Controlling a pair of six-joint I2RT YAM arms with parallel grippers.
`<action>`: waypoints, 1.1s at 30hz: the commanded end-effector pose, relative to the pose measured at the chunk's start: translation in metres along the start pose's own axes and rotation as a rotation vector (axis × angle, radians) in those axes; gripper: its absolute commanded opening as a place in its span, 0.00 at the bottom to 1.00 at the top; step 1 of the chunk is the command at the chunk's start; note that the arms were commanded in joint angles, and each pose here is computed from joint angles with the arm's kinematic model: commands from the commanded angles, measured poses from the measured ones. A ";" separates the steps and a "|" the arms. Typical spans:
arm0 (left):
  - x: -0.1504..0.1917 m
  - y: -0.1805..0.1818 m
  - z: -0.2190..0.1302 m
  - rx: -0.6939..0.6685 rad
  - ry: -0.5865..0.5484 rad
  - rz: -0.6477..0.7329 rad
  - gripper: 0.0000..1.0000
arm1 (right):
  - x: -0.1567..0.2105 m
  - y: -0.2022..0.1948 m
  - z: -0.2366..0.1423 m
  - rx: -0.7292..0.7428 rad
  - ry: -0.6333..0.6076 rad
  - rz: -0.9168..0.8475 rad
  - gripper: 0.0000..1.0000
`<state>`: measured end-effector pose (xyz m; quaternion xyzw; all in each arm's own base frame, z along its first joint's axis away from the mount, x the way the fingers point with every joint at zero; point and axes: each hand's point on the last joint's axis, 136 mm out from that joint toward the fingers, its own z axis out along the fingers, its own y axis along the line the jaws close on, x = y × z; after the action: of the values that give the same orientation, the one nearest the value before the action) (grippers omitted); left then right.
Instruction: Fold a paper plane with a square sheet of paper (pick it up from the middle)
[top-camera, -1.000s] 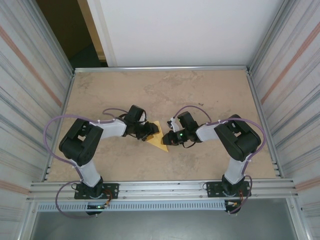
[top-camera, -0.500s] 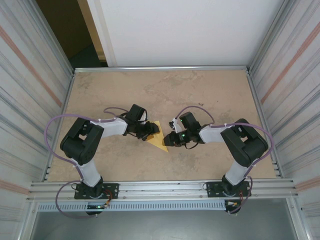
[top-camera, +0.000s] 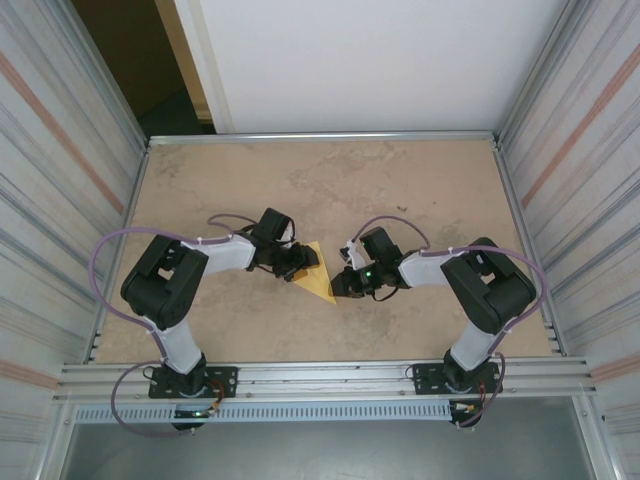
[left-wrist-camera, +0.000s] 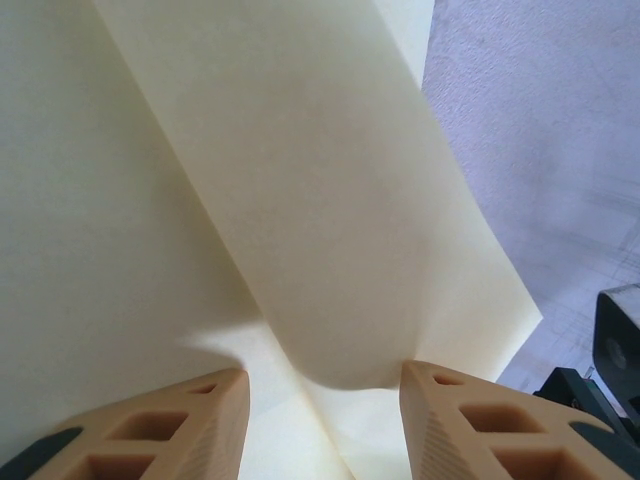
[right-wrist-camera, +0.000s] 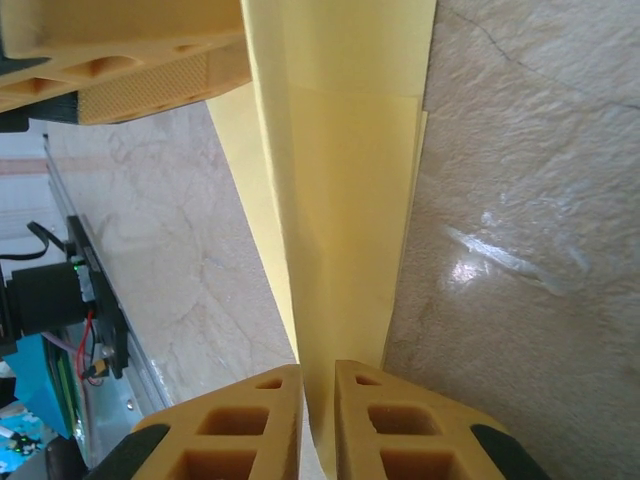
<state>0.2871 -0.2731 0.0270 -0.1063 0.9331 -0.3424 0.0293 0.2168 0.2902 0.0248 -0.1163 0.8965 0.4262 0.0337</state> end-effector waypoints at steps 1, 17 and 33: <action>0.021 0.046 0.013 -0.155 0.070 -0.059 0.46 | 0.007 -0.004 0.004 -0.002 0.035 0.026 0.14; 0.026 0.057 0.014 -0.204 0.093 -0.086 0.44 | 0.019 -0.023 0.014 0.055 0.079 0.038 0.09; 0.031 0.070 0.016 -0.275 0.121 -0.106 0.44 | 0.017 0.000 -0.004 0.043 0.053 -0.021 0.14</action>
<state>0.2871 -0.2729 0.0244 -0.1124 0.9388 -0.3255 0.0099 0.2098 0.2882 0.0321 -0.1294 0.8989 0.4176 0.0300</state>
